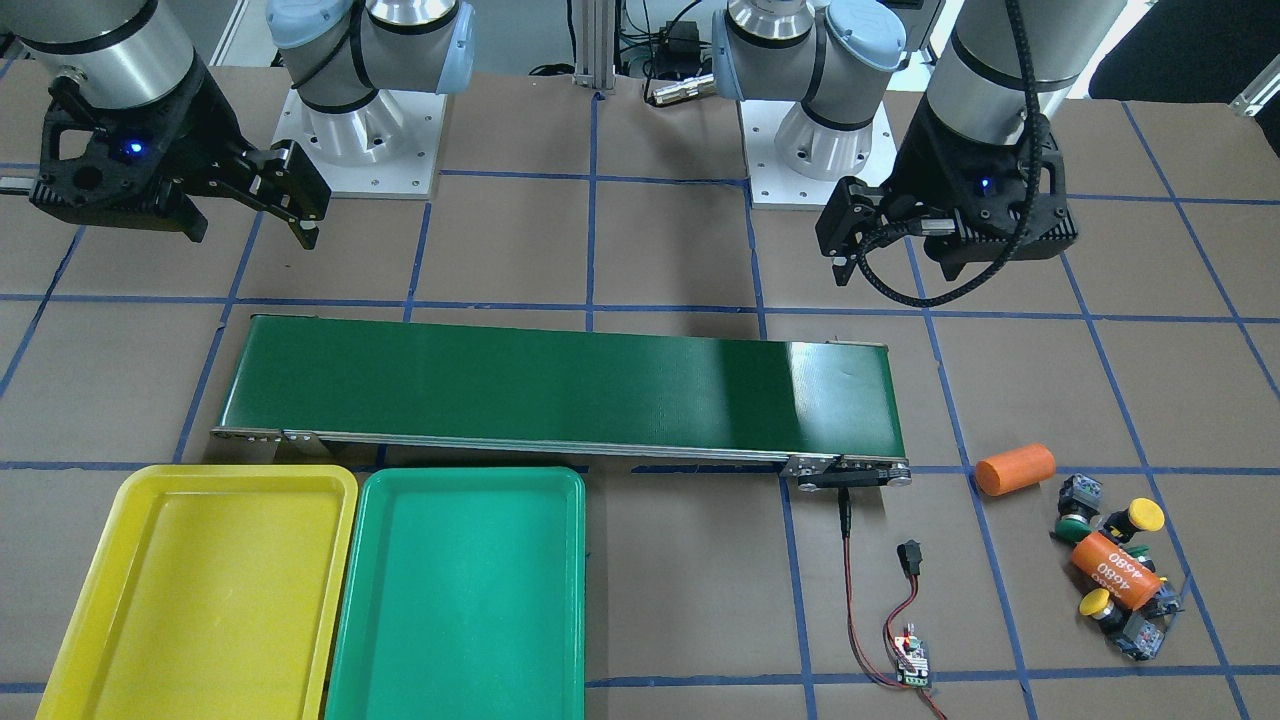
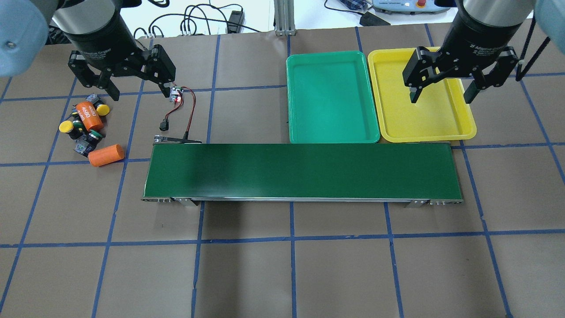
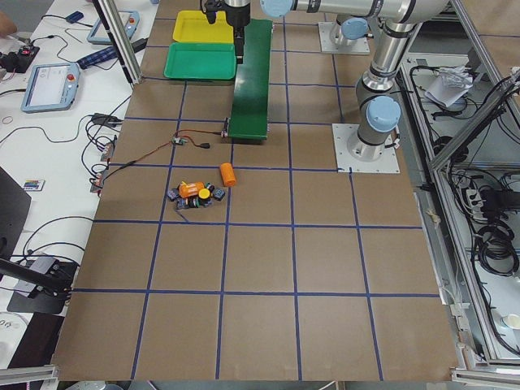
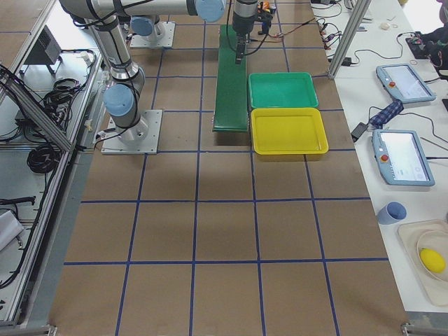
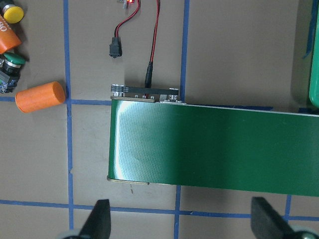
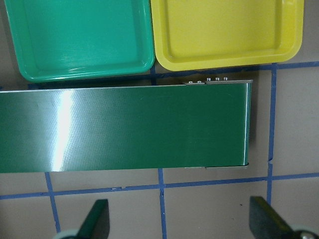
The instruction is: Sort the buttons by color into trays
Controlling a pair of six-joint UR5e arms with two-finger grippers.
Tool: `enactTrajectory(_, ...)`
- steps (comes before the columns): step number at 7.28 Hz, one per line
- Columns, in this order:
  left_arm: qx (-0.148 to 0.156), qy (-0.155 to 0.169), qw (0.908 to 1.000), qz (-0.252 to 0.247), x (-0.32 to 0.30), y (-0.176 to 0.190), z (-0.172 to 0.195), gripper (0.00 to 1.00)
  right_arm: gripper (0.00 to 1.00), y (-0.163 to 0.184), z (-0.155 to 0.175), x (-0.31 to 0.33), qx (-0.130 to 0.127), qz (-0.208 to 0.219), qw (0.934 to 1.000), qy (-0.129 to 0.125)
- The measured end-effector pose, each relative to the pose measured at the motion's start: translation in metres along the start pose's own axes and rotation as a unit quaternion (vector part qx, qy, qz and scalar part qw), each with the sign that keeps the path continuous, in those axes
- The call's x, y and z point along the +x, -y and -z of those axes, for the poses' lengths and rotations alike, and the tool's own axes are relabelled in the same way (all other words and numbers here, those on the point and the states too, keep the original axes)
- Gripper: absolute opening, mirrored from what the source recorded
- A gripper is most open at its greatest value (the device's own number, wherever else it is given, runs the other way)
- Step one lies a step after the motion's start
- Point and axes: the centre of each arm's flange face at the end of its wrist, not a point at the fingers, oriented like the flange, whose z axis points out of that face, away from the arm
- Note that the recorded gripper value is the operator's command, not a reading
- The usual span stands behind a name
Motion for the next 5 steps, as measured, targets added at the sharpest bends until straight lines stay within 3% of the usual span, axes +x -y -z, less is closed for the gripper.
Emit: enactTrajectory(5,-0.002,-0.005,1.0,0.0,0.001,0.0021,-0.0026,1.0,1.0,-0.0023,0.0014,-0.0028,-0.002,0.001,1.0,-0.001)
